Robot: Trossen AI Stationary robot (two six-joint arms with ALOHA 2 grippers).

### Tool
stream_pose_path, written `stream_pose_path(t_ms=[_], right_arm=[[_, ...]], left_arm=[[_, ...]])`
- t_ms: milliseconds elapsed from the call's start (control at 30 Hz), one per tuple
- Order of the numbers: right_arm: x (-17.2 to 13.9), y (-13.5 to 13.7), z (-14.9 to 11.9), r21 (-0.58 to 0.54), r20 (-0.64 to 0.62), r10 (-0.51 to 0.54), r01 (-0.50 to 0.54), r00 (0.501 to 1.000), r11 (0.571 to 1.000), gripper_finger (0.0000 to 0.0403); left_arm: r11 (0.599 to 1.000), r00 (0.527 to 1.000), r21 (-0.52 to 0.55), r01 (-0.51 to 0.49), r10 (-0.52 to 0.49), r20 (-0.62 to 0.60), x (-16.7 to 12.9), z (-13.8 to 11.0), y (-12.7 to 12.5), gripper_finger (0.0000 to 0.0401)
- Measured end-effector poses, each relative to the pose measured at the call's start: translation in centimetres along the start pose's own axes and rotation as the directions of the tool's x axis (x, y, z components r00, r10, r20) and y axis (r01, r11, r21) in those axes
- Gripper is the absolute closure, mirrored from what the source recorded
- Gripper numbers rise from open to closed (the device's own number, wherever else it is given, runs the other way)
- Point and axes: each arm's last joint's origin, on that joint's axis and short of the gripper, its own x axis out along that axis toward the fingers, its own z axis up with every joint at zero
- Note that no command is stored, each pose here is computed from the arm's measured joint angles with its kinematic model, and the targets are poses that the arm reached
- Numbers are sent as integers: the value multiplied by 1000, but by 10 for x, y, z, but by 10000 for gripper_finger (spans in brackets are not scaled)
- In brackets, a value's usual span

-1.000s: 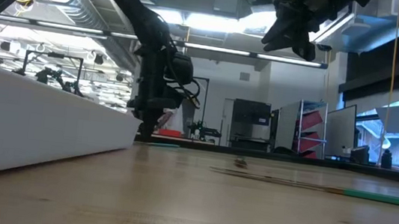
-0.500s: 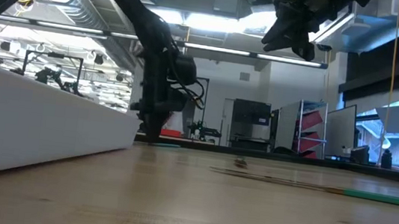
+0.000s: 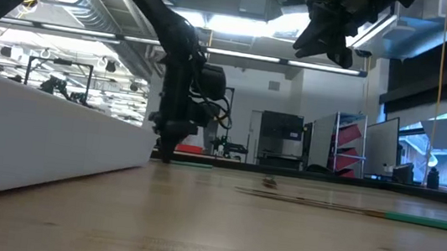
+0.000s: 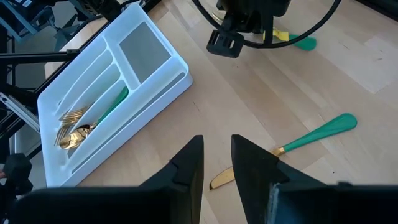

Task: Sort silverware
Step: Put the green knife on the silverware tray

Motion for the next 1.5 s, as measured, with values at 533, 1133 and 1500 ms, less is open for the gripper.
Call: stream_pose_path(t_ms=[533, 1133, 1500], right_arm=[[0, 0, 0, 0, 0, 0, 0, 1000, 1000, 320], [0, 0, 0, 0, 0, 1, -1, 1000, 1000, 320], [0, 0, 0, 0, -1, 2, -2, 1000, 1000, 320]], left_arm=[[997, 998, 34, 63, -64, 24, 1, 2, -1, 396], [997, 995, 28, 76, -78, 63, -20, 14, 4, 397], [993, 991, 27, 116, -117, 58, -22, 13, 5, 396]])
